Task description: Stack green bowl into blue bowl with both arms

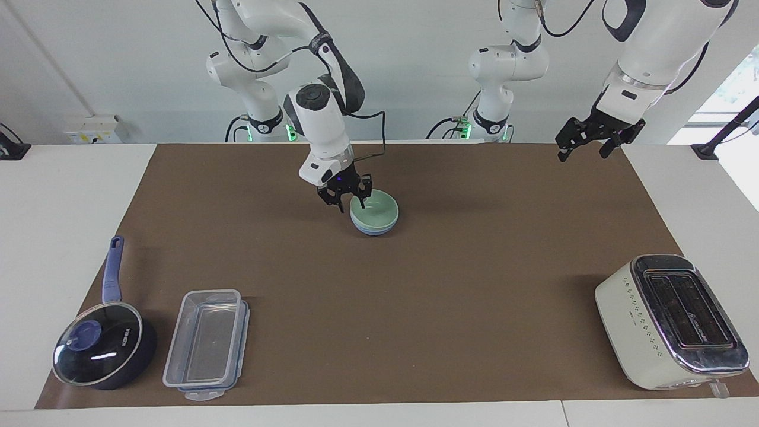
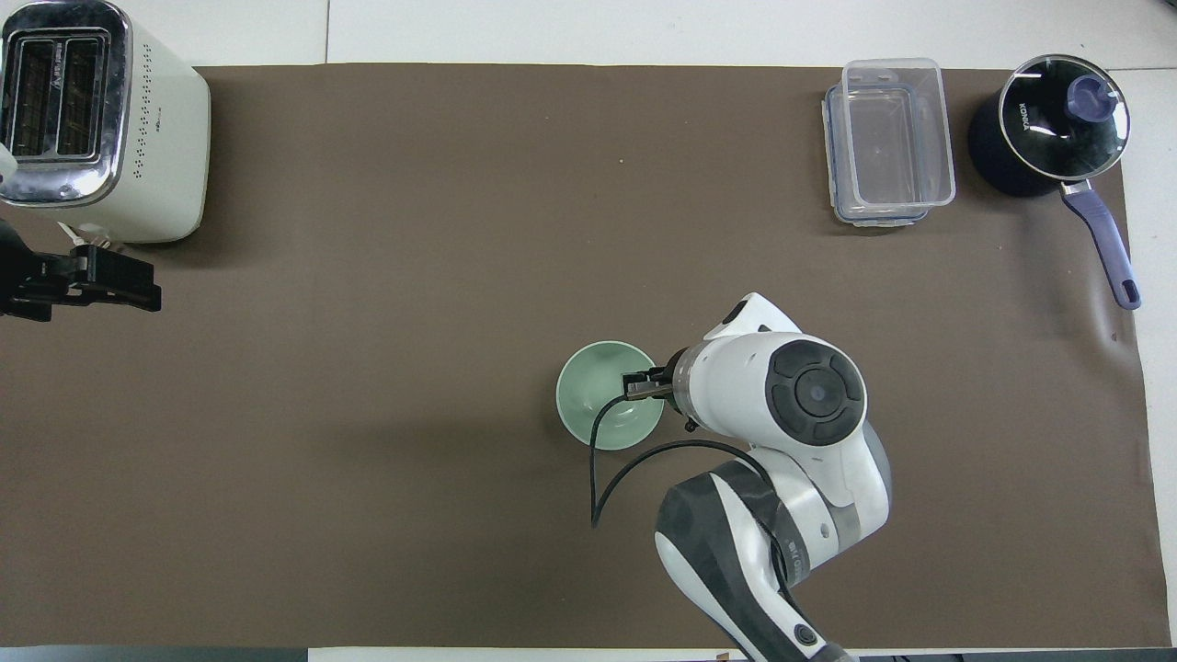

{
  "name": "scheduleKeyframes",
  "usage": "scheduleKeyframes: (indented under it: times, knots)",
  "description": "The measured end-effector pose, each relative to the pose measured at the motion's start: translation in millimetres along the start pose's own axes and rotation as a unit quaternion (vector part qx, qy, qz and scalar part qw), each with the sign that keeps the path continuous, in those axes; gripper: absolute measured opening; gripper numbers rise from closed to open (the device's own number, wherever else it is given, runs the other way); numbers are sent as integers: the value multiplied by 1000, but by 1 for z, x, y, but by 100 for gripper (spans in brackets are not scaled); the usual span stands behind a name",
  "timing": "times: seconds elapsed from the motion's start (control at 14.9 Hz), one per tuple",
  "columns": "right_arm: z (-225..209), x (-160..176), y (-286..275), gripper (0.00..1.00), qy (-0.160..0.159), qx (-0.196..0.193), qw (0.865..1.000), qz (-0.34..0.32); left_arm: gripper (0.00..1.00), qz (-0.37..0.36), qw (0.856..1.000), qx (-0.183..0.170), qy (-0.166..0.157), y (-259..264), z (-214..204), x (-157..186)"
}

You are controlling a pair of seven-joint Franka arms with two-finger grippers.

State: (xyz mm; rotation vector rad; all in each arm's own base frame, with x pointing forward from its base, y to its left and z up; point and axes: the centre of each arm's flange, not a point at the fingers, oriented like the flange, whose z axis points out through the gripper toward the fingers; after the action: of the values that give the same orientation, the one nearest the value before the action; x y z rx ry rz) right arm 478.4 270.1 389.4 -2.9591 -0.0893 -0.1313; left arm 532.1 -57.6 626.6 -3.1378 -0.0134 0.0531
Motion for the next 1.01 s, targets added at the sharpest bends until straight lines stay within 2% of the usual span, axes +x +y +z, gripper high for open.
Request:
scheduleKeyframes:
  times: [0.13, 0.2, 0.47, 0.74, 1.01]
  knots:
    - [-31, 14, 29, 93, 4, -2, 1000, 21, 100, 0, 1000, 0, 0, 0, 0, 0]
    - [-47, 18, 47, 100, 5, -4, 1000, 30, 100, 0, 1000, 0, 0, 0, 0, 0]
    - [-109, 33, 119, 100, 21, -13, 997, 77, 100, 0, 1000, 0, 0, 0, 0, 0]
    - [-156, 52, 171, 100, 40, -61, 992, 100, 100, 0, 1000, 0, 0, 0, 0, 0]
    - [-191, 59, 194, 100, 20, -72, 990, 120, 100, 0, 1000, 1, 0, 0, 0, 0]
